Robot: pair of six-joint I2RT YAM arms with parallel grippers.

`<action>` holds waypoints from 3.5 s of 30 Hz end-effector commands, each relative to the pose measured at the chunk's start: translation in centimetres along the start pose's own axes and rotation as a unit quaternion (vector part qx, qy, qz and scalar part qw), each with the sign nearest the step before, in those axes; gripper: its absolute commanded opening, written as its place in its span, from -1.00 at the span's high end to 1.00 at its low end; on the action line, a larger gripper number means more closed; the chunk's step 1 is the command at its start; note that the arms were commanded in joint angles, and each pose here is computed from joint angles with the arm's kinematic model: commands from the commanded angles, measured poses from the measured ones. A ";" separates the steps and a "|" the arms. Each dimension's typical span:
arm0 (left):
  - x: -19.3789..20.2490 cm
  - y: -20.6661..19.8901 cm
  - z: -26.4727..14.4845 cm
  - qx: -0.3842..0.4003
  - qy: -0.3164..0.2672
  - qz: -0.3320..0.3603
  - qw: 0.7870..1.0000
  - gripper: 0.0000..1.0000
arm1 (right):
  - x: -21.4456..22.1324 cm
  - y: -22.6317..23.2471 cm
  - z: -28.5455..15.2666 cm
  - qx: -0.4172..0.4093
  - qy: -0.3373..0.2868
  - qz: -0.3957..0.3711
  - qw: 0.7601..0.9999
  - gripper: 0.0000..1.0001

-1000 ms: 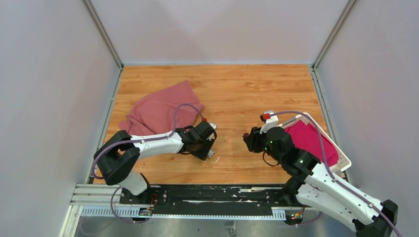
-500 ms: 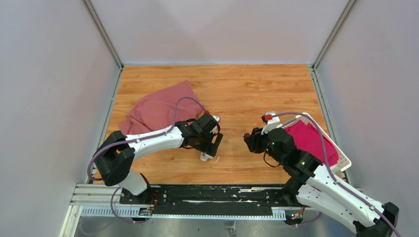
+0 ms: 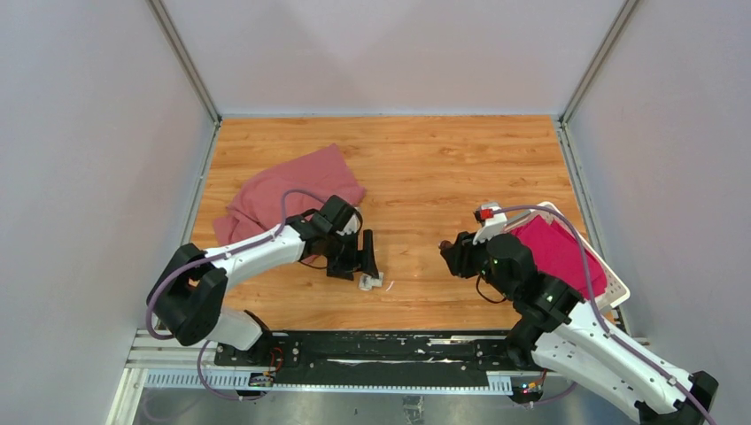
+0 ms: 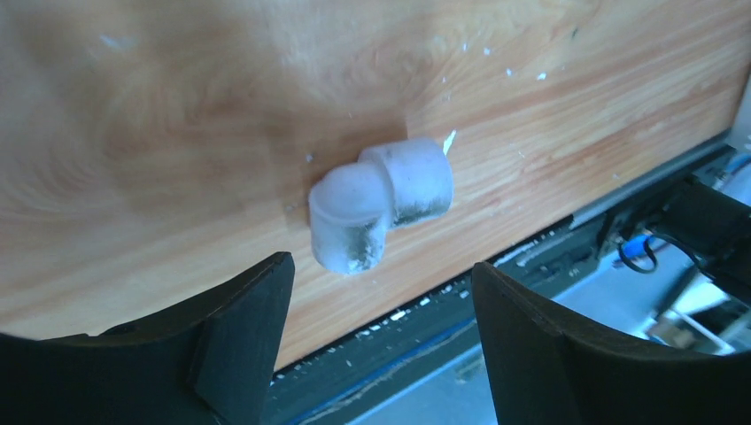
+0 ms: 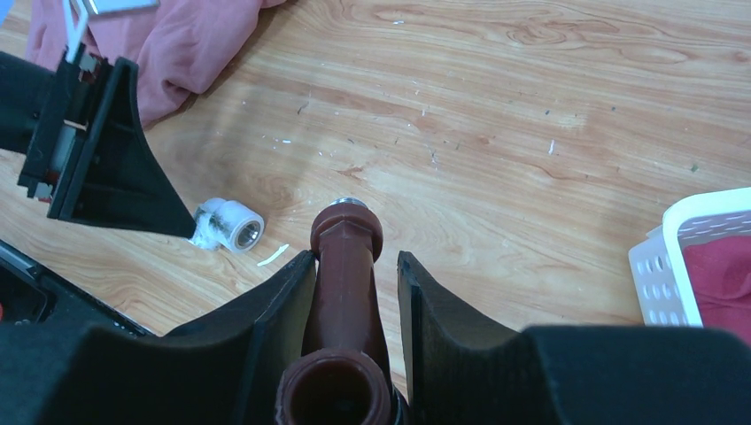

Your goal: Install the water faucets

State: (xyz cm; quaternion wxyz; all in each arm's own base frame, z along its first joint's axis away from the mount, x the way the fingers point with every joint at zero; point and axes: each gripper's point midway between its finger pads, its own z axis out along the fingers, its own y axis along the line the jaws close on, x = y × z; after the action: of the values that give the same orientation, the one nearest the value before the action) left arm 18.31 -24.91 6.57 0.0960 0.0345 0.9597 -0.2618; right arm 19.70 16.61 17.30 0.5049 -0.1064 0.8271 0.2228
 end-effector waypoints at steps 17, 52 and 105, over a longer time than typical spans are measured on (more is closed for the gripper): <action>1.7 1.5 2.9 -0.003 0.039 -0.026 0.999 -0.11 | 0.3 0.2 -0.3 -0.007 0.005 0.023 1.000 1.00; -8.3 5.5 -4.5 -0.505 -0.151 0.266 0.807 1.00 | 0.7 -0.6 -1.1 0.005 0.003 0.026 1.000 1.00; -5.3 2.3 0.3 -0.209 0.114 0.379 0.894 -0.80 | 0.0 -0.5 -2.0 -0.004 -0.001 0.008 1.000 1.00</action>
State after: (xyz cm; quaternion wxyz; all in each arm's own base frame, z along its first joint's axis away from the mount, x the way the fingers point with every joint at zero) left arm 23.52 -21.61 7.30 0.1002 0.3723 0.9214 0.0484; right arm 18.25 15.23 17.24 0.5002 -0.0918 0.8300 0.2292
